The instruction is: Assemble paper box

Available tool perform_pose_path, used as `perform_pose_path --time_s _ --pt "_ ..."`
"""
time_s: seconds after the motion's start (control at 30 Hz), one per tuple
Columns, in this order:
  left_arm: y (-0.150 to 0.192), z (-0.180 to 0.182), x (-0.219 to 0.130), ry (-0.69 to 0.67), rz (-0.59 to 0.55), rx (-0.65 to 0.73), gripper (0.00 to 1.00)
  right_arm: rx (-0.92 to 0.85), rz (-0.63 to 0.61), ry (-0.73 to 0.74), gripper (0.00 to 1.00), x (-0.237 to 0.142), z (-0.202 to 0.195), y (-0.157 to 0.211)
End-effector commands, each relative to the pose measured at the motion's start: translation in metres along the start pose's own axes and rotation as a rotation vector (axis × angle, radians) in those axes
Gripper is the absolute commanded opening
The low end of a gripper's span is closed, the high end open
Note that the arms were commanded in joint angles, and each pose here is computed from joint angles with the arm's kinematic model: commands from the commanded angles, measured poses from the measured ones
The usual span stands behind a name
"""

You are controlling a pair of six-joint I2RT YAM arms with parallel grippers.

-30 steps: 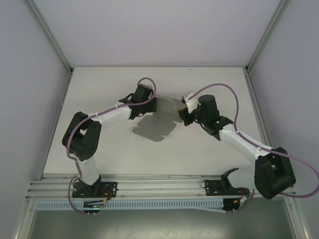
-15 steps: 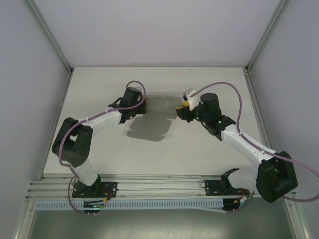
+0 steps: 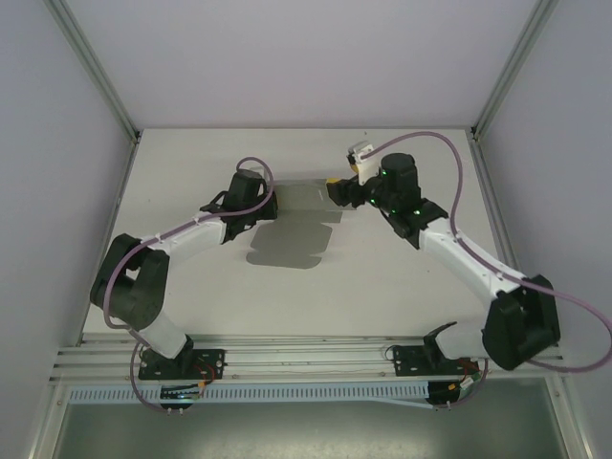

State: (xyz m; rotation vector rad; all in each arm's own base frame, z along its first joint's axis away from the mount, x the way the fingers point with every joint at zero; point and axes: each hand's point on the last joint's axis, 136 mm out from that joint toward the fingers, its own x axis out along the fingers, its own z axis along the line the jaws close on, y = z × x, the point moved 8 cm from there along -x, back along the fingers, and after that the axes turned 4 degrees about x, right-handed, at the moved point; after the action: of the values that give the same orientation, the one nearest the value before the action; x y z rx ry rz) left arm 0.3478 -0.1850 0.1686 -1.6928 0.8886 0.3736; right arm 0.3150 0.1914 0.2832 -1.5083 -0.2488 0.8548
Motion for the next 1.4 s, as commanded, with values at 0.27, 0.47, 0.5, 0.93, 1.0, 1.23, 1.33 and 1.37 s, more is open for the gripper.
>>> perform_pose_path --time_s 0.27,0.47,0.5,0.93,1.0,1.23,1.33,1.37 --pt "-0.007 -0.013 -0.008 0.104 -0.044 0.007 0.0 -0.035 0.094 -0.094 0.93 0.045 0.015 0.016" --pt "-0.008 -0.018 -0.008 0.14 -0.043 -0.001 0.0 -0.028 0.011 0.017 0.99 0.064 0.018 0.018" --pt "-0.008 -0.019 -0.008 0.144 -0.045 -0.004 0.0 -0.012 -0.01 0.051 0.99 0.067 0.017 0.017" --pt "-0.009 -0.031 -0.013 0.181 -0.057 -0.007 0.0 -0.042 -0.13 0.41 0.99 0.081 0.027 0.015" --pt "-0.008 -0.029 -0.013 0.158 -0.053 -0.006 0.0 -0.078 -0.112 0.44 0.99 0.077 0.026 0.015" --pt "-0.002 -0.019 -0.015 0.079 -0.052 -0.017 0.0 -0.143 -0.05 0.415 0.99 0.037 0.024 0.017" --pt "0.0 -0.016 -0.016 0.058 -0.054 -0.015 0.0 -0.131 -0.007 0.348 0.99 0.014 0.025 0.021" --pt "-0.001 -0.016 -0.017 0.051 -0.056 -0.015 0.0 -0.127 0.007 0.325 0.99 0.005 0.025 0.024"
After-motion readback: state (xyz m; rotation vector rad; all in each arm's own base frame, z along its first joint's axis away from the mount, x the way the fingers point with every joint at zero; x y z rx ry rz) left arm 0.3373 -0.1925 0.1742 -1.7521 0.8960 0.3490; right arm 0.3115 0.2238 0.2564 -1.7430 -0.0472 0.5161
